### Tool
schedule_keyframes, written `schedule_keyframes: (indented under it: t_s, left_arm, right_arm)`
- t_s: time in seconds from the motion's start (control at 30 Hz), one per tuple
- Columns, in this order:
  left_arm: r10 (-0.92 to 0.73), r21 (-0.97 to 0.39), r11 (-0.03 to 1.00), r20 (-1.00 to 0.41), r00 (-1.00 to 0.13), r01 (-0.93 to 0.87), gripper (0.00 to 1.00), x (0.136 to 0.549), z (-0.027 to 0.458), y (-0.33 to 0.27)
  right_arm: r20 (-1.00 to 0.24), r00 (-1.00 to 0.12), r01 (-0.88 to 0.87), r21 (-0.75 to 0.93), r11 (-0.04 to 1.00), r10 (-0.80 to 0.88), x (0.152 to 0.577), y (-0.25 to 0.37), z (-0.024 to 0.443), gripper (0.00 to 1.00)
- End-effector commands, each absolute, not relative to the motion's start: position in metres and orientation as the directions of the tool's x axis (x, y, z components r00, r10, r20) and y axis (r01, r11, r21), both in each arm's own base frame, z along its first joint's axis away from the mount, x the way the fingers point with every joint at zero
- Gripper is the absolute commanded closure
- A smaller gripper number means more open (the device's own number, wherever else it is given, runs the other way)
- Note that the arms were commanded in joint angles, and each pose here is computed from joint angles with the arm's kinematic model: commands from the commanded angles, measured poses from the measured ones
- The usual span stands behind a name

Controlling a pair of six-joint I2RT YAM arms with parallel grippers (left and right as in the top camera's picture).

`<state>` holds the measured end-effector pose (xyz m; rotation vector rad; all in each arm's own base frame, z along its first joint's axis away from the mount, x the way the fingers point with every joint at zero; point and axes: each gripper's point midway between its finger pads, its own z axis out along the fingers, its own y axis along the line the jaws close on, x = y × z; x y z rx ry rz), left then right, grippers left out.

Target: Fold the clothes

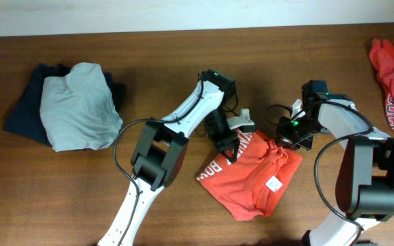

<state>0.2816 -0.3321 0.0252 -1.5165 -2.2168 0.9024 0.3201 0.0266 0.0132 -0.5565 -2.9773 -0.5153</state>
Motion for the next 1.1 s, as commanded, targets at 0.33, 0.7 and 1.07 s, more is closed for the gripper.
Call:
schedule_keyframes:
  t_s: [0.33,0.7,1.07]
  left_arm:
    - [0.647,-0.675,0.566,0.009,-0.762,0.473,0.99,0.357,0.011,-0.293]
    - [0.386,-0.671,0.698,0.055,-0.921,0.252,0.99,0.414,0.009,-0.244]
    - [0.394,-0.661,0.709,0.082,-0.916,0.246,0.40,0.406,0.008,-0.252]
  right_arm:
    - [0.074,-0.902,0.413,0.435,0.800,0.425,0.353,-0.002,0.046,0.86]
    - [0.070,-0.975,0.213,0.560,0.801,0.210,0.345,0.043,0.077,0.89]
    - [-0.280,-0.960,-0.173,0.528,0.831,-0.022,0.407,0.151,0.066,0.96]
